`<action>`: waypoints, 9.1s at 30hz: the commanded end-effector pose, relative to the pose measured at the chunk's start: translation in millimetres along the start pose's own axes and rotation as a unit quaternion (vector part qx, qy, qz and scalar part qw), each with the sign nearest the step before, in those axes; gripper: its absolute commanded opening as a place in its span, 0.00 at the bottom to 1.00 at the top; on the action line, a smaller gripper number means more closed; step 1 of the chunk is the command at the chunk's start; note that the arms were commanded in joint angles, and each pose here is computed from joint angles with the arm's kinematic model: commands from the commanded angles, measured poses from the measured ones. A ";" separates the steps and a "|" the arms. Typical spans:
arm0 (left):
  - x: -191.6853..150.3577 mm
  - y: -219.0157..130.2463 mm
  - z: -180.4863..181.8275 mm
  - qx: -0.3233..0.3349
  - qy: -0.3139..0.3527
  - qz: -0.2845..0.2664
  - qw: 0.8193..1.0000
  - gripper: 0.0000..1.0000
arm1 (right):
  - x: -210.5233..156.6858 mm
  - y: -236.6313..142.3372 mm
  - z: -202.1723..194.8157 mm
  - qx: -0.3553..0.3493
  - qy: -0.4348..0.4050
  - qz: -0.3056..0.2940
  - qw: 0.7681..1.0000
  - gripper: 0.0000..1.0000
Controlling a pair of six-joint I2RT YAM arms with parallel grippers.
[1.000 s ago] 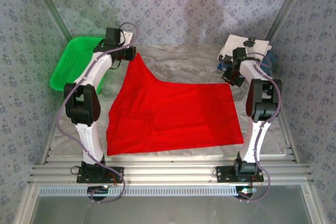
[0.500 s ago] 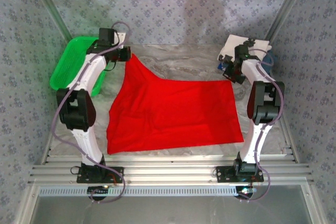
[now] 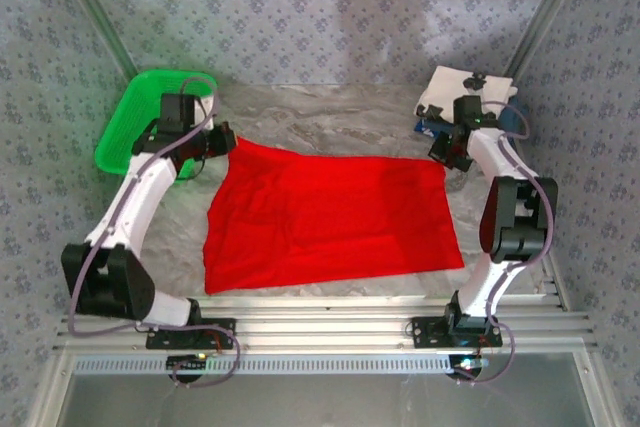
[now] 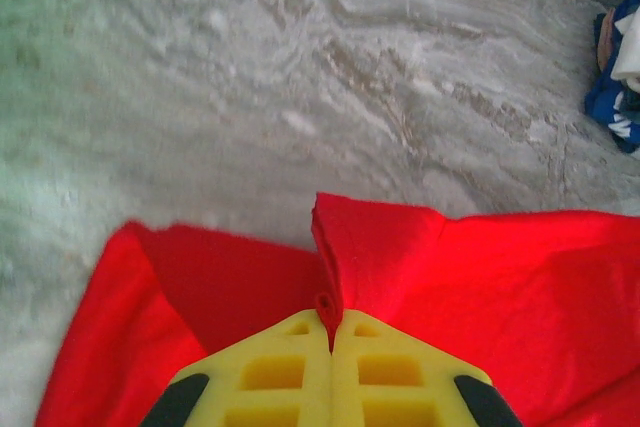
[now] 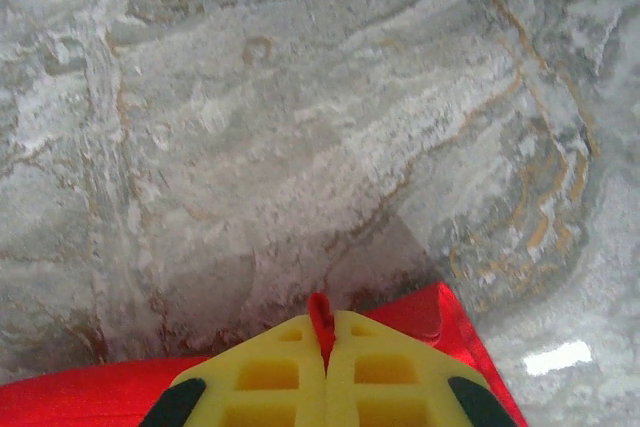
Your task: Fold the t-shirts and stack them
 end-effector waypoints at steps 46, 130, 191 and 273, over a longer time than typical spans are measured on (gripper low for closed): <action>-222.0 -47.7 49.1 0.202 -0.245 0.129 0.940 0.03 | -104.7 15.0 -91.1 -0.079 0.033 0.085 0.993 0.00; -183.6 58.5 -55.8 0.008 0.053 0.375 0.925 0.05 | -167.9 -87.6 -1.0 0.230 -0.168 0.000 0.959 1.00; -280.5 25.5 -46.5 0.041 -0.016 0.403 0.914 0.17 | -158.2 -32.7 -2.1 0.157 -0.114 0.075 0.978 1.00; 58.9 396.1 6.4 -0.160 -0.236 0.047 0.957 0.36 | -352.4 9.0 130.6 0.081 0.017 0.382 0.921 1.00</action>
Point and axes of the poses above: each hand's point on the last joint's axis, 136 mm out from that joint toward the fingers, its own y axis out along the fingers, its own z axis along the line the jaws close on, x = y × z, the point moved 7 cm from there along -y, back along the fingers, and after that the axes turned 7 degrees about y, right-handed, at the moved point
